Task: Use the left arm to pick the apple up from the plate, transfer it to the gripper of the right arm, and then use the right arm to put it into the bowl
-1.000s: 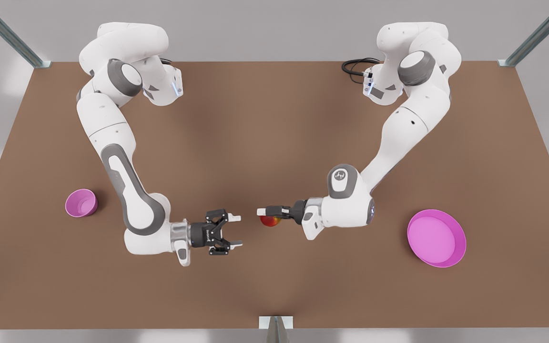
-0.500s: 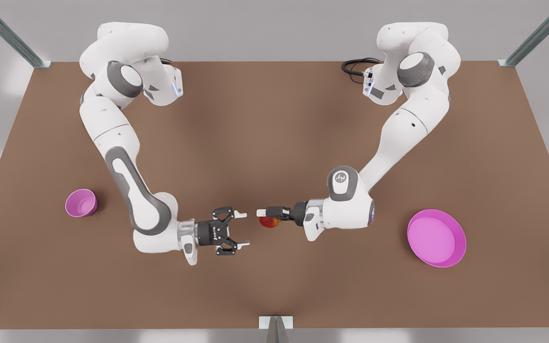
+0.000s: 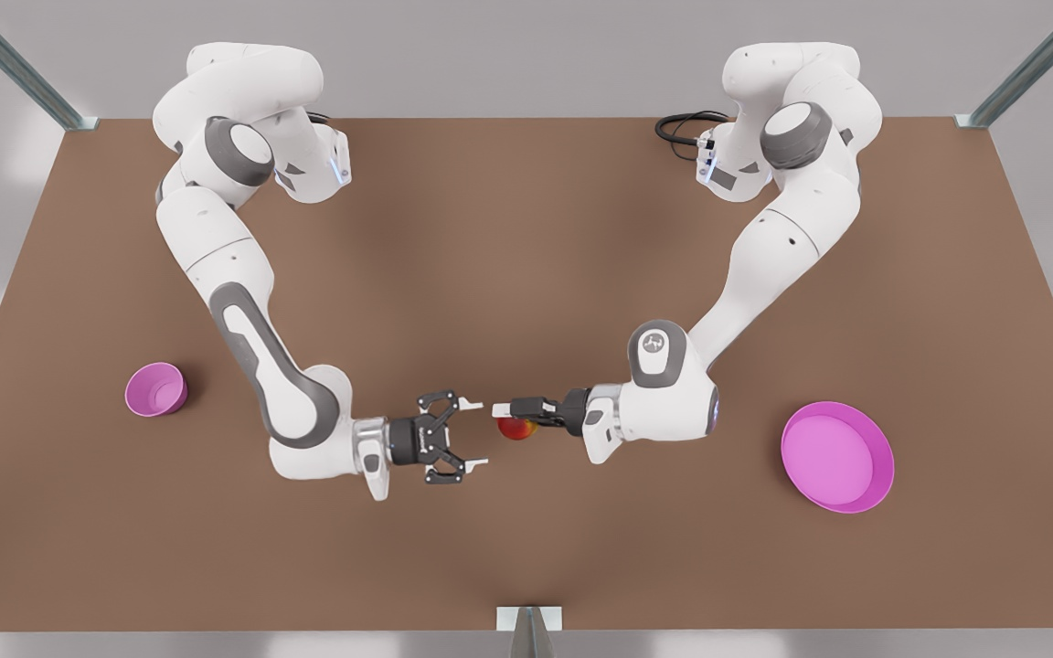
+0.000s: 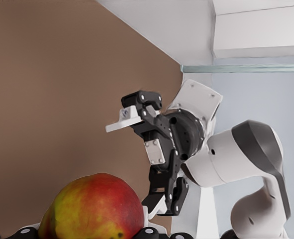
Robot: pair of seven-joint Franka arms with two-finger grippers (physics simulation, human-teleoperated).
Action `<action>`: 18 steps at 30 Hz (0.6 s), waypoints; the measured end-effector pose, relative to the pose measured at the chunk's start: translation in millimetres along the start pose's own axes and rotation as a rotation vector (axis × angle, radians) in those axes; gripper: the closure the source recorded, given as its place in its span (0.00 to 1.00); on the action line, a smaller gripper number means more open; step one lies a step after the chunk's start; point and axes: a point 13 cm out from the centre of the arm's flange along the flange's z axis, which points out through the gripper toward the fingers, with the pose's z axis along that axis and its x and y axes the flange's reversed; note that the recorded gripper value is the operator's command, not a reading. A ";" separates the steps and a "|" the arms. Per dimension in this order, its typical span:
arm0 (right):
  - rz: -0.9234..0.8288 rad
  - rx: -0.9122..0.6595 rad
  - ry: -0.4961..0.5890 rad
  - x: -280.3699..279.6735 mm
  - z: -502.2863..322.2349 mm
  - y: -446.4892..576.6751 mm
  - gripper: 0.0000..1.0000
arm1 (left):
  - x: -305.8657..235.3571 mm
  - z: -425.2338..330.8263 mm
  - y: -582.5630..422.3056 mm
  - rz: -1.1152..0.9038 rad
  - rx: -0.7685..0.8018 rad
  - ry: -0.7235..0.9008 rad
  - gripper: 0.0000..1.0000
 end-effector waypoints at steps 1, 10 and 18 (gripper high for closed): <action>-0.006 -0.003 -0.001 2.2 1.7 1.2 0.00 | -0.6 0.0 0.6 0.001 0.001 -0.001 0.27; -0.057 -0.023 -0.011 17.6 20.4 9.3 0.00 | -5.9 0.9 -1.1 0.009 0.011 -0.009 0.27; -0.088 0.013 -0.028 22.3 41.1 2.8 0.00 | -5.8 1.9 -2.5 0.016 0.012 -0.010 0.27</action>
